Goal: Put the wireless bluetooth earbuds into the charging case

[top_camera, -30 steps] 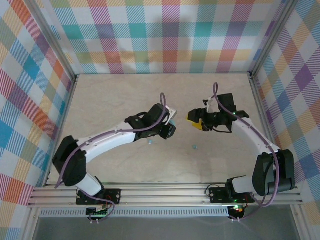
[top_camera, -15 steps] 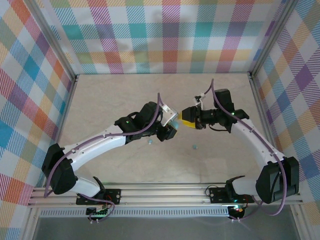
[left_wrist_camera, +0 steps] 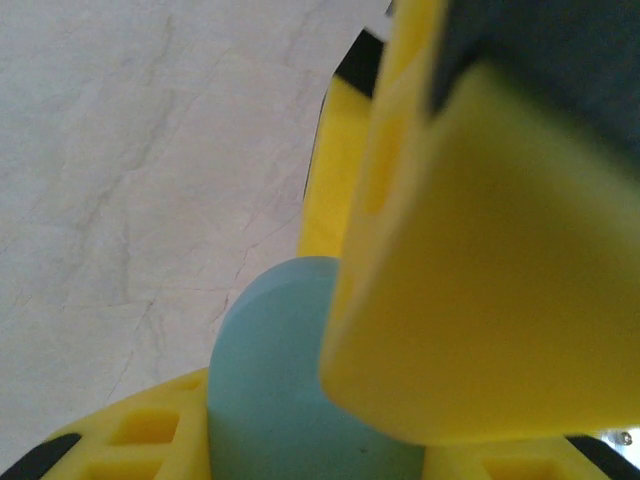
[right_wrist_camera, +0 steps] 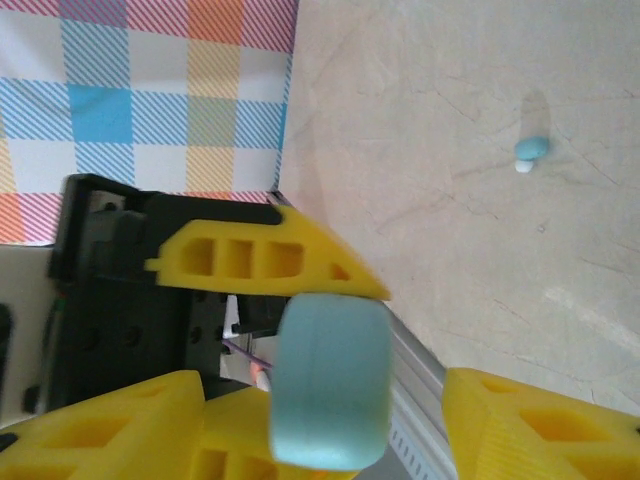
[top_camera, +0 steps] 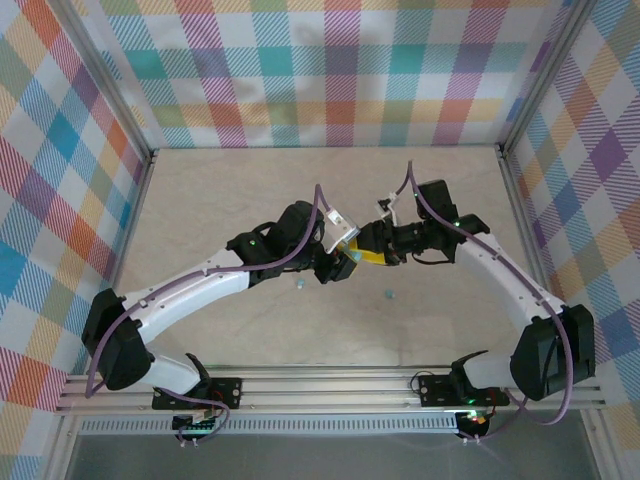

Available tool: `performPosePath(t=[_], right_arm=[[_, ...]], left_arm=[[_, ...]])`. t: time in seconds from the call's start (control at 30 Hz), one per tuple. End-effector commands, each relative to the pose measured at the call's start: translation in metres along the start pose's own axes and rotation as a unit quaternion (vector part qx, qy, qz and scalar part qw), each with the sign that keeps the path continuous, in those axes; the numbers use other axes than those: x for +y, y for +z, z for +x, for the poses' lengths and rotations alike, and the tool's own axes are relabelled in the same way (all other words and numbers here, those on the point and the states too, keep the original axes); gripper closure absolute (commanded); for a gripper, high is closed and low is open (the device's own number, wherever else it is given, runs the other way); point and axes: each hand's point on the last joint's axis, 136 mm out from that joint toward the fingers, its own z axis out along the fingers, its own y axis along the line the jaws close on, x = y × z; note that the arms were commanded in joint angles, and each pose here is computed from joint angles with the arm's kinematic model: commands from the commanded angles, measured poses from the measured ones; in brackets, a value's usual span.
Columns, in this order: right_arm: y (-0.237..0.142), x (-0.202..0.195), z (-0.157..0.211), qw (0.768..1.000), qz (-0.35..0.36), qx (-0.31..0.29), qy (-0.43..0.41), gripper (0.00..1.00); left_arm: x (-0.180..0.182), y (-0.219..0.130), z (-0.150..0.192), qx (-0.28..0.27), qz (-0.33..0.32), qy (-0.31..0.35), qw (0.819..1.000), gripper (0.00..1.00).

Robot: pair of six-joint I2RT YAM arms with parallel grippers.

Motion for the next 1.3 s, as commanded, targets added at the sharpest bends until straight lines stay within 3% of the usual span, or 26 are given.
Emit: performPosePath(t=[0.0, 0.27, 0.5, 0.57, 0.7, 0.8, 0.97, 1.1, 1.27], right_arm=[[0.002, 0.008, 0.001, 1.000, -0.010, 0.013, -0.012, 0.38], [0.006, 0.015, 0.002, 0.999, -0.028, 0.028, -0.006, 0.47], [0.008, 0.020, -0.003, 0.999, -0.040, 0.026, 0.006, 0.82], [0.008, 0.022, -0.006, 0.999, -0.044, 0.022, 0.011, 0.84], [0.007, 0.024, -0.015, 0.999, -0.042, 0.001, 0.024, 0.85], [0.006, 0.025, -0.022, 0.998, -0.045, -0.024, 0.041, 0.84], [0.004, 0.022, -0.033, 0.994, -0.052, -0.068, 0.071, 0.84], [0.003, 0.022, -0.040, 0.989, -0.060, -0.092, 0.095, 0.83], [0.005, 0.019, -0.047, 0.985, -0.069, -0.101, 0.125, 0.82]], left_arm=[[-0.006, -0.018, -0.020, -0.032, 0.010, 0.014, 0.999, 0.83], [-0.003, -0.019, -0.023, -0.037, 0.002, 0.014, 0.999, 0.83], [0.007, -0.023, -0.024, -0.051, -0.029, 0.013, 0.998, 0.83], [0.011, -0.027, -0.025, -0.061, -0.044, 0.009, 0.997, 0.74], [0.026, -0.042, -0.027, -0.089, -0.088, -0.011, 0.992, 0.36], [0.035, -0.060, -0.030, -0.131, -0.112, -0.032, 0.985, 0.21], [0.034, -0.087, -0.034, -0.195, -0.109, -0.072, 0.972, 0.14], [0.031, -0.089, -0.027, -0.197, -0.098, -0.073, 0.973, 0.12], [0.008, -0.084, -0.024, -0.218, -0.034, -0.006, 0.975, 0.12]])
